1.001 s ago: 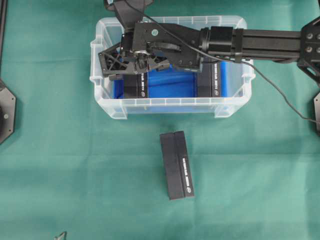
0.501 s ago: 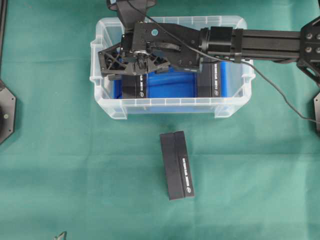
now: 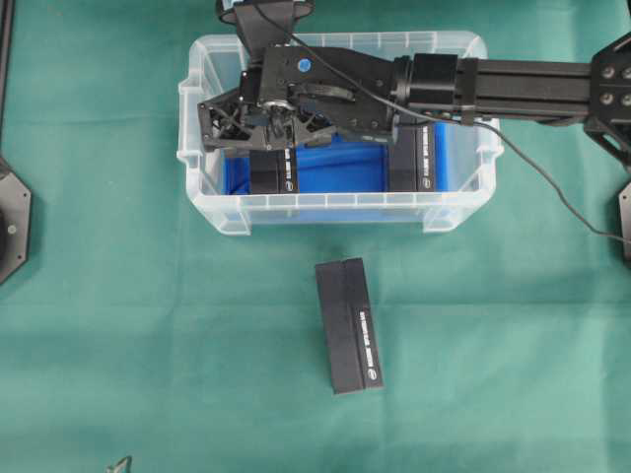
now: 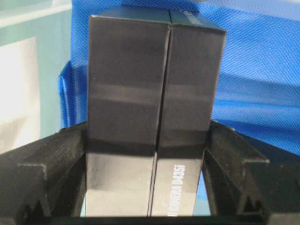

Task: Take the box out of the case with the right arm.
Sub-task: 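Close the right gripper on the left black box, then lift the held box up out of the case with the right gripper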

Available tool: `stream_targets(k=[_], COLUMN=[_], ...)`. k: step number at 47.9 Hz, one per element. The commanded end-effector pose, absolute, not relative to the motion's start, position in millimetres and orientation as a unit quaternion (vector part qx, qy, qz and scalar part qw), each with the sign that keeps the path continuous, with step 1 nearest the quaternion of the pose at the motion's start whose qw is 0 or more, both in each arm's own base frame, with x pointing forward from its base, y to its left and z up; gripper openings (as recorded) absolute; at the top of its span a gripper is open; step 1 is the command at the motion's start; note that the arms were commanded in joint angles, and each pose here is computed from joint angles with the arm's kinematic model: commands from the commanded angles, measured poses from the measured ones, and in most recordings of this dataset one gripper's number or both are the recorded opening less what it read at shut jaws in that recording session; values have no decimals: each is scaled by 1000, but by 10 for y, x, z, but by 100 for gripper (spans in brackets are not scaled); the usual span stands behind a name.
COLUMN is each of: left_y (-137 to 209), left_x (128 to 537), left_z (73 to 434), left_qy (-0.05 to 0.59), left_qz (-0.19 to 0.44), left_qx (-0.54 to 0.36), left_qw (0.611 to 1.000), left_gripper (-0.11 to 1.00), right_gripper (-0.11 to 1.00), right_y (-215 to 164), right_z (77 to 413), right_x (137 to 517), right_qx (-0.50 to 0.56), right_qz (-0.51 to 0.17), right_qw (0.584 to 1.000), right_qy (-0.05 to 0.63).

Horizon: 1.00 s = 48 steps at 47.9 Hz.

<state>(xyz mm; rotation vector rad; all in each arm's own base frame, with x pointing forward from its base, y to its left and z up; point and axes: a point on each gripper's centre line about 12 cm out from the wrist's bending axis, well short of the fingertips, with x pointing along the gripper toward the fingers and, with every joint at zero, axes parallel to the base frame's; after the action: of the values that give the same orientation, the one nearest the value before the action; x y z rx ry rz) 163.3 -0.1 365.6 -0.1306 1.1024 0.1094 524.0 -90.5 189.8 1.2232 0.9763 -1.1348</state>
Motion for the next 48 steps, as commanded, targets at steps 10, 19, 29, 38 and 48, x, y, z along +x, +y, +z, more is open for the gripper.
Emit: stream_targets(k=[10,19,29,38,48], left_y=[4,7,4,3,7], left_x=[1646,1646,1646,1646,1646], left_z=[3700,3700,3700,3700,3700], left_qy=[517,517,517,517,517], left_qz=[53,53,52,51,53], left_qx=[-61,-62,-61,-60,-60], left_qw=[852,852,852,852,852], left_gripper=[2,2,2,2,2], right_gripper=[69,69,68,68,68], right_y=[-863,-867,-861,-855,-847], right_z=[2225,2490,2877,3228,3606], right_x=[5235,5143,5087,5054,4996], right_qx=[525,523,519,509,502], right_qz=[-469,-472,-472,-482,-488], right_qw=[589,593,607,620,634], right_qy=[397,390,372,354,329])
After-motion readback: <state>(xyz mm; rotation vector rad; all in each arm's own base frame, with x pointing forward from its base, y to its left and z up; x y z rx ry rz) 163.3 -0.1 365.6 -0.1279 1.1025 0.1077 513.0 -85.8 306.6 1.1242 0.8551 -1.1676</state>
